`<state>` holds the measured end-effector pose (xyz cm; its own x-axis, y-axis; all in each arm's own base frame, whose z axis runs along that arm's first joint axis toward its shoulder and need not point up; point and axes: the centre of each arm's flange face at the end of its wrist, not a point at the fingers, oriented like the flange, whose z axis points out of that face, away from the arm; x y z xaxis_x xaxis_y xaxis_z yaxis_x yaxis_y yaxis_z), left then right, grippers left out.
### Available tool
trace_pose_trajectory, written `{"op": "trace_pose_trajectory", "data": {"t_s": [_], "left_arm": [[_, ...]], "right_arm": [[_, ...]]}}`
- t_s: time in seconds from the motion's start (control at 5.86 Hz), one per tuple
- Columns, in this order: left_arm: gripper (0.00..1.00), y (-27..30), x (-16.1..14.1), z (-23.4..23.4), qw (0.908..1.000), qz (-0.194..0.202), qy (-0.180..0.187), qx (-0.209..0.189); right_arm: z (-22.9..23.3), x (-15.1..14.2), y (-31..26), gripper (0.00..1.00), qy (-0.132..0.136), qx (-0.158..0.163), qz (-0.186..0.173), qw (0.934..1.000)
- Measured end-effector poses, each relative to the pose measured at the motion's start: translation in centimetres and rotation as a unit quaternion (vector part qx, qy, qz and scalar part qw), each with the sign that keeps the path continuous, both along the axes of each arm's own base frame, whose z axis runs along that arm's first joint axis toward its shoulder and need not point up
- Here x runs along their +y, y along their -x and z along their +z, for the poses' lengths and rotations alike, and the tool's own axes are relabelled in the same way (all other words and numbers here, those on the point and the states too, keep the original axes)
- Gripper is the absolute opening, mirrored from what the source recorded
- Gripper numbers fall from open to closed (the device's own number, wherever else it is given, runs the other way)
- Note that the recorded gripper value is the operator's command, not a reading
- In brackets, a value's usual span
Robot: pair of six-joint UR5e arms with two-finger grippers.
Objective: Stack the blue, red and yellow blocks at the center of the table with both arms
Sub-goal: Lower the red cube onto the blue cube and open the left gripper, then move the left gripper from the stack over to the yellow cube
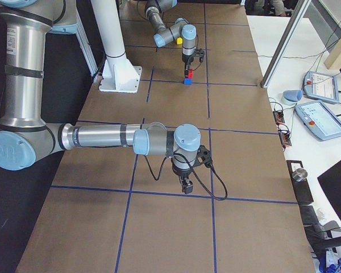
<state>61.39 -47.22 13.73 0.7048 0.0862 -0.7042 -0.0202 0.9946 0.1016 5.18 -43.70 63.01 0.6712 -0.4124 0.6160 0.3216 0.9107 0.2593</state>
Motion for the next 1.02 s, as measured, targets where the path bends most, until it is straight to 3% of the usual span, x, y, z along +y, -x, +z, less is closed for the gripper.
{"op": "trace_pose_trajectory", "data": {"t_s": [0.34, 0.51, 0.85, 1.02], "left_arm": [[1.0, 4.2, -2.4, -1.3, 0.9997, -0.004, -0.013, 0.02], [1.0, 8.9, -4.2, 0.3, 0.9991, 0.012, -0.007, 0.039], [1.0, 21.8, -5.1, 10.8, 0.9973, 0.052, -0.028, 0.044], [1.0, 27.9, -3.5, 18.0, 0.9986, 0.046, -0.014, 0.022]], "right_arm": [[0.1, 0.0, 0.0, 1.0, 0.0, 0.0, 0.0, 1.0], [0.2, 0.0, 0.0, 1.0, 0.001, 0.0, 0.0, 1.0], [0.3, 0.0, 0.0, 1.0, 0.003, 0.0, 0.0, 1.0], [0.3, 0.0, 0.0, 1.0, 0.003, 0.0, 0.0, 1.0]]}}
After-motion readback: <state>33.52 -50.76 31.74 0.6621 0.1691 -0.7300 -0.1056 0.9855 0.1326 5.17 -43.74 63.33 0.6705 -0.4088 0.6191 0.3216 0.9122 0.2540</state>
